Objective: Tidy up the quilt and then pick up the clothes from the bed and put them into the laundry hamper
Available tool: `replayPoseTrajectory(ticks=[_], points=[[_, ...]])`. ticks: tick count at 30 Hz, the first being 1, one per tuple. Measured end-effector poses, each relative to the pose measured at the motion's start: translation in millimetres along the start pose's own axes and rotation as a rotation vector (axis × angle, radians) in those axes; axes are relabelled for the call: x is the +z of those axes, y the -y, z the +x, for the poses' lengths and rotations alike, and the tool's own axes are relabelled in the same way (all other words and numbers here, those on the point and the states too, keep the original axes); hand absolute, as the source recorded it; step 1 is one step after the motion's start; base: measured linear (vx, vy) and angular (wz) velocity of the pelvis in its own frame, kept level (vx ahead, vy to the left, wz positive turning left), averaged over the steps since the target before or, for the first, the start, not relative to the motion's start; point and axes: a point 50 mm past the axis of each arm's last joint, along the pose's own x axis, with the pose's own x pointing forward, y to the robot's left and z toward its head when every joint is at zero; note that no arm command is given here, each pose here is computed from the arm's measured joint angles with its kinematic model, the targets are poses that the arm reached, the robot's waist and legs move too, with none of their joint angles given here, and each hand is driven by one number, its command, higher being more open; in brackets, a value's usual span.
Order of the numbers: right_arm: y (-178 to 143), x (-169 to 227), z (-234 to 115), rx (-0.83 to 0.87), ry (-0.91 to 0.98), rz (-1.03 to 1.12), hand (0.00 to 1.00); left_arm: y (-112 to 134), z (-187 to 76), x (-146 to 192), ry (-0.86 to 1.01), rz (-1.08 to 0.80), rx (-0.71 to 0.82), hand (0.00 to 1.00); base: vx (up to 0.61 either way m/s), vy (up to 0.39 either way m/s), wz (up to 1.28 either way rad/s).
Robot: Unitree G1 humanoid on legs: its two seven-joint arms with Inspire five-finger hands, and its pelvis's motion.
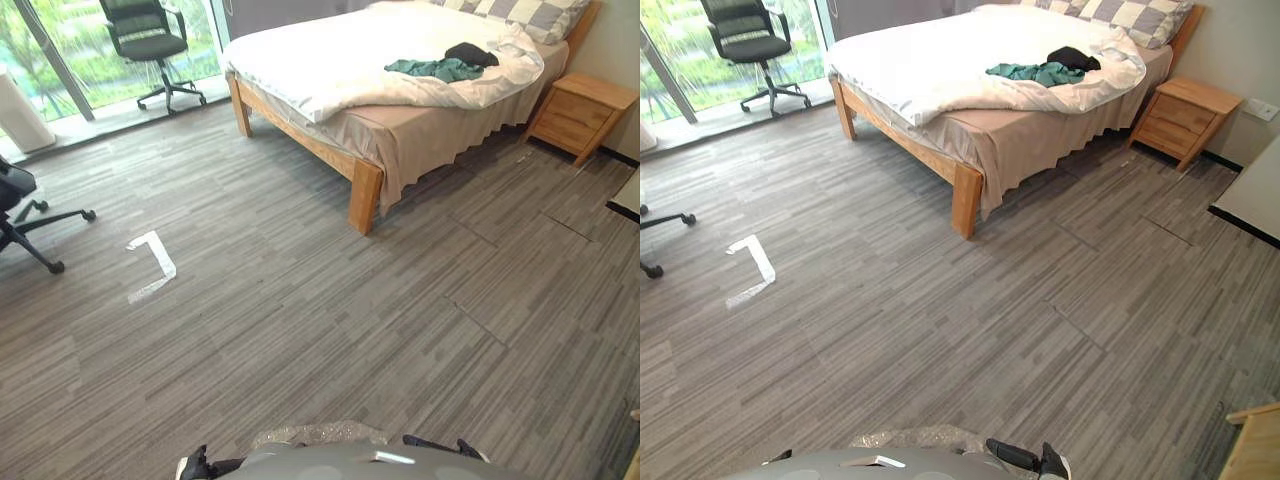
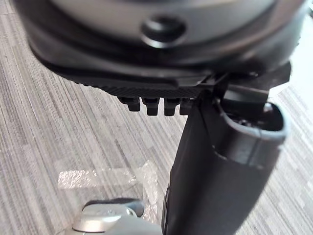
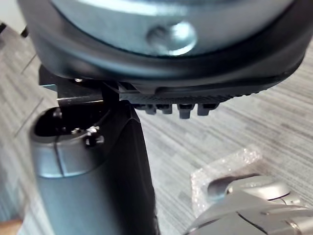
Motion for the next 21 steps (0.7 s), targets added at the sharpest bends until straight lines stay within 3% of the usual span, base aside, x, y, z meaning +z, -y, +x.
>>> replayPoseTrajectory(ticks=[9, 21], points=[[-5, 6, 2, 0.005, 0.003, 0.015, 1.00, 1, 3, 14, 0.041, 0.054, -0.005, 1.00, 0.11, 0.041, 0.04], [-11, 16, 3, 0.015, 0.030, 0.036, 1.00, 4, 6, 36, 0.111, 0.158, -0.027, 1.00, -0.05, -0.026, -0.07]])
